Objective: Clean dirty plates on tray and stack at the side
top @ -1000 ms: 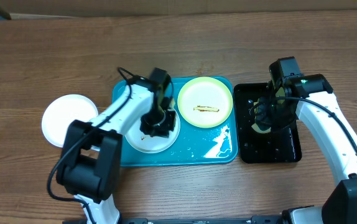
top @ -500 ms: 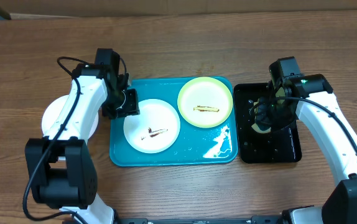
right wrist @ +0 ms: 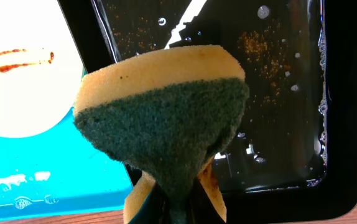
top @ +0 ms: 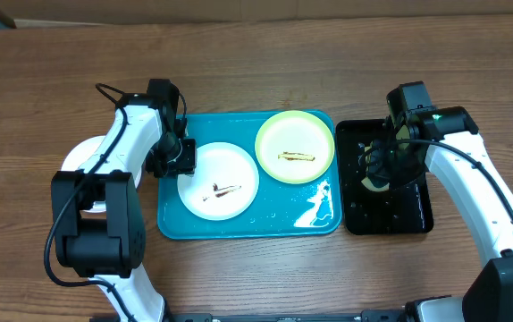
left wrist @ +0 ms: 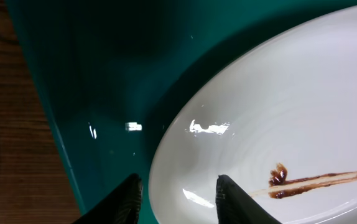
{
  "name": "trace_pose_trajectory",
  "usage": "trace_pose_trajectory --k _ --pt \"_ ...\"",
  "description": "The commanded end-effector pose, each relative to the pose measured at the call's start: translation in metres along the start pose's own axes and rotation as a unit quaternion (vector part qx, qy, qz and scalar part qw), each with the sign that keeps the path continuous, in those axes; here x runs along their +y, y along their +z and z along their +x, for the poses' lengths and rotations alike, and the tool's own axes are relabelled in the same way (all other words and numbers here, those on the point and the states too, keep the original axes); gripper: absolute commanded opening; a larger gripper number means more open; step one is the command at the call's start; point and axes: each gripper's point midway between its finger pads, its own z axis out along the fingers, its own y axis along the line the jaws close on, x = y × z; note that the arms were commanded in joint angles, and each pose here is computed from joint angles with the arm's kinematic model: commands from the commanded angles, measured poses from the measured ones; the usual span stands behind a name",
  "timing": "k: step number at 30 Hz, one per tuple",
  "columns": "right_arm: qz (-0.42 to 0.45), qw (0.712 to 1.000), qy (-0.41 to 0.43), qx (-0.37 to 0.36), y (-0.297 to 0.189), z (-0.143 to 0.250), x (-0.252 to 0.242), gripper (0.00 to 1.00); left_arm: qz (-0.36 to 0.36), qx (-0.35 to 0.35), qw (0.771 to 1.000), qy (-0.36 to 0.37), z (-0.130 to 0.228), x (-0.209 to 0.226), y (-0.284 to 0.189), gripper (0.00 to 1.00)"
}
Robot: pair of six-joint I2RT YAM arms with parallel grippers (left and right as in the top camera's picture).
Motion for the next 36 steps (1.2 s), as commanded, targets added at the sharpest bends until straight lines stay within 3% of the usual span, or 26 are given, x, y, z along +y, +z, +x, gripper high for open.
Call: trace_pose_trajectory --k 1,12,17,21,27,31,36 --pt "0.004 1.0 -0.003 -0.004 0.0 -0.001 -0.003 0.04 -0.011 0.012 1.0 -0.005 0.004 0.005 0.009 0.39" --pt "0.005 1.0 -0.002 0.0 0.0 0.001 -0.003 0.04 -0.012 0.02 1.0 -0.006 0.011 0.007 0.021 0.37" --pt "0.005 1.0 -0.002 0.0 0.0 0.001 -0.003 0.04 -0.009 0.028 1.0 -0.007 0.018 0.006 0.027 0.22" --pt "0.005 1.0 -0.002 0.0 0.0 0.001 -0.003 0.04 0.018 0.035 0.999 -0.009 0.021 -0.003 0.028 0.04" --pt "0.003 1.0 -0.003 0.001 0.0 0.002 -0.002 0.04 0.037 0.049 0.998 -0.011 0.027 -0.009 0.027 0.04" --pt "-0.066 0.998 -0.006 0.018 -0.001 0.006 0.023 0.04 0.035 0.061 0.997 -0.024 0.033 -0.009 0.026 0.04" --pt "-0.2 0.977 -0.073 0.028 -0.013 0.014 0.081 0.04 0.049 0.072 0.996 -0.031 0.039 -0.018 0.027 0.04"
